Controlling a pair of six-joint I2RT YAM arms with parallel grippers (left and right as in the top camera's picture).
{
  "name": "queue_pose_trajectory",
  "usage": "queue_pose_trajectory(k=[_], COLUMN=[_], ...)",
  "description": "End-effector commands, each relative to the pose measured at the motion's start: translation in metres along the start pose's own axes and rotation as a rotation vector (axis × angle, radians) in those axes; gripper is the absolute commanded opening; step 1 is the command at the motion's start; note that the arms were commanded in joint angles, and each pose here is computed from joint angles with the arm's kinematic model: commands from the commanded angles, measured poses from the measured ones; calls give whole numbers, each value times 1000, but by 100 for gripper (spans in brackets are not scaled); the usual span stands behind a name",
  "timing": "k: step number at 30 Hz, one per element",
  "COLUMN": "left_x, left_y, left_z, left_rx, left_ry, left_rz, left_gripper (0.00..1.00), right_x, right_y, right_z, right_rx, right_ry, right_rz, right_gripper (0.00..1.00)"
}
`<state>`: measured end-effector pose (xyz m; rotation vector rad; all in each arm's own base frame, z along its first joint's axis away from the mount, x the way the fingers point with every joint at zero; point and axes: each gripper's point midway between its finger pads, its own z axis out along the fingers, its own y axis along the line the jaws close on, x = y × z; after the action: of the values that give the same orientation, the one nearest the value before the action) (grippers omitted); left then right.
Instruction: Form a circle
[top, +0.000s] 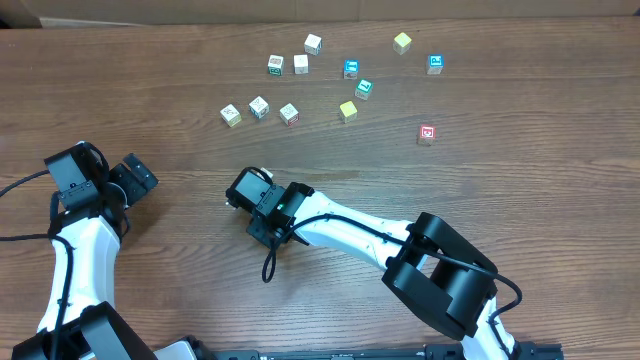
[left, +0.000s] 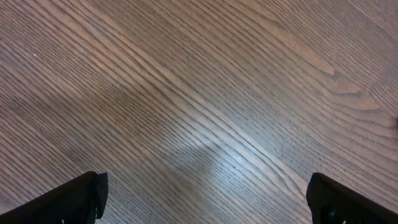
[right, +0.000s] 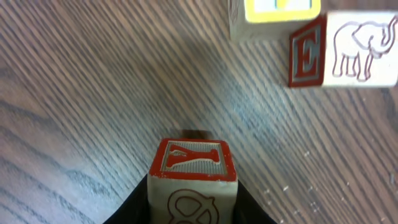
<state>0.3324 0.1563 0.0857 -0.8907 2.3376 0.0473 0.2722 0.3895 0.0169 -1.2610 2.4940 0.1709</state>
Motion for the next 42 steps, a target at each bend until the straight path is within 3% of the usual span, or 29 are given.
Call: queue_pose_trajectory(k=[1,13,23,31,42], left_x=[-3,-3,-3,-3,-3], left_y=[0,0,0,0,0], left_z=[-4,-4,-4,-4,-4], left_rx=[5,5,5,5,5], left_ry=[-13,-13,-13,-13,-13], left_rz=[-12,-12,-12,-12,-12], left_gripper=[100,100,100,100,100], right_x=[-2,0,-1,-6,-4], right_y=[1,1,1,1,0], right_z=[6,11,11,7,3], right_rx=[-4,-5,-5,-5,-5], right_ry=[-2,3,2,-15,-7], right_rz=[0,0,0,2,2], right_gripper=[19,30,45,40,41])
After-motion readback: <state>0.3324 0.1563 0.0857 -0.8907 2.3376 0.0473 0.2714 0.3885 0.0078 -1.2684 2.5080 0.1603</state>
